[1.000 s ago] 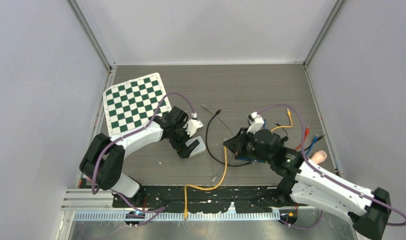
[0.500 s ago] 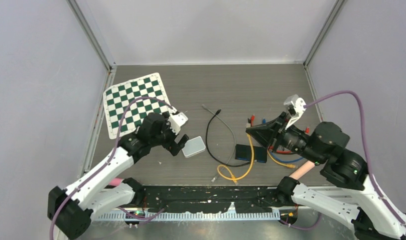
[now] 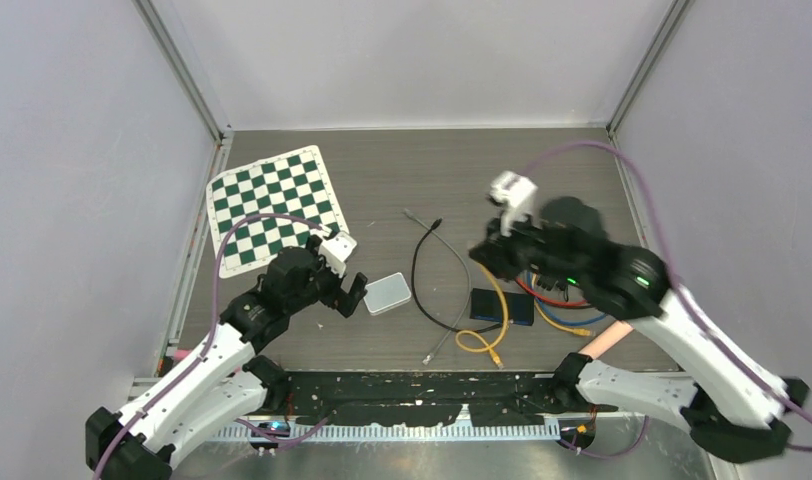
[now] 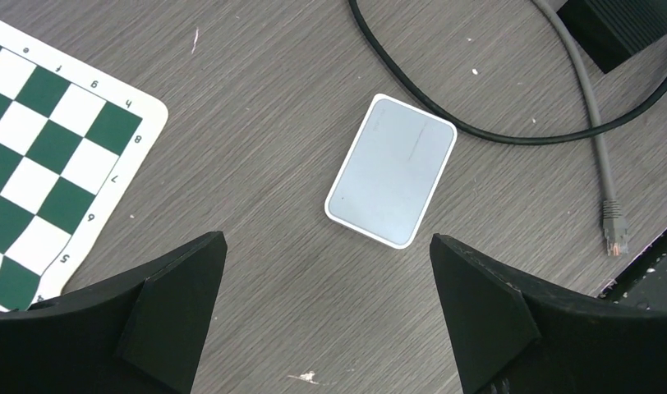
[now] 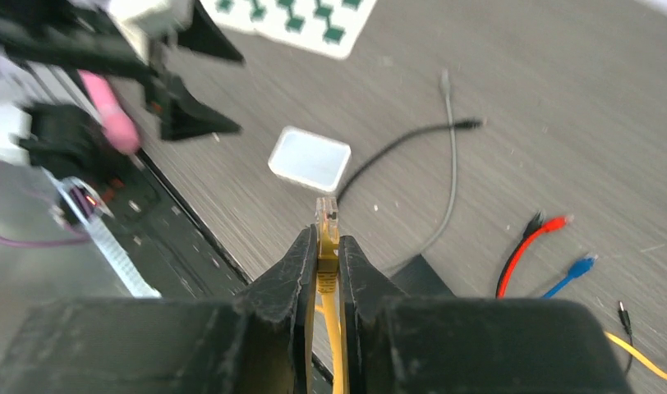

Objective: Pull the plug from the switch port
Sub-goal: Place the connector at the center of the board.

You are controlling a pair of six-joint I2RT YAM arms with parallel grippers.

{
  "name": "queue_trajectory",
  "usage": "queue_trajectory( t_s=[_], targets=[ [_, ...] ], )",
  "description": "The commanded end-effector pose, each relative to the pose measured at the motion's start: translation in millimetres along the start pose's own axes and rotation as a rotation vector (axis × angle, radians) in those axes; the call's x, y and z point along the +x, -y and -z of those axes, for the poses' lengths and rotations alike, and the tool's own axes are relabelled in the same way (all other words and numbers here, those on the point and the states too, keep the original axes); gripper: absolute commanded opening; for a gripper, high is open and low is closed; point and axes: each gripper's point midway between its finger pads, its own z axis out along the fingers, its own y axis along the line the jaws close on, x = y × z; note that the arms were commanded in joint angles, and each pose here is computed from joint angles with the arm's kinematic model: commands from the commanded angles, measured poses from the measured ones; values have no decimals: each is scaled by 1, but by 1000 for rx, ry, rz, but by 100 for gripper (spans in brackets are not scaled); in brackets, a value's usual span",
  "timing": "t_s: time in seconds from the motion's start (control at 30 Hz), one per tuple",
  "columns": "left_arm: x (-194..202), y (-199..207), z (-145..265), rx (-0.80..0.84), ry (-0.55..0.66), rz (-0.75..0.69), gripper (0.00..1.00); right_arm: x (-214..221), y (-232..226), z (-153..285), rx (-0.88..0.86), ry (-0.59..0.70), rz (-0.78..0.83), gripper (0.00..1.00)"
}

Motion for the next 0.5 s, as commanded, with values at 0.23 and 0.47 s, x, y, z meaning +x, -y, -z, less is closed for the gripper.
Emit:
queue_trajectory(
  t_s=[0.23, 0.47],
  targets=[
    [-20, 2, 1, 4, 73, 37, 99, 60, 62, -224, -149, -399, -239, 5],
    [-9, -2, 1, -21, 54, 40, 100, 63, 104, -284, -144, -423, -380, 10]
  ],
)
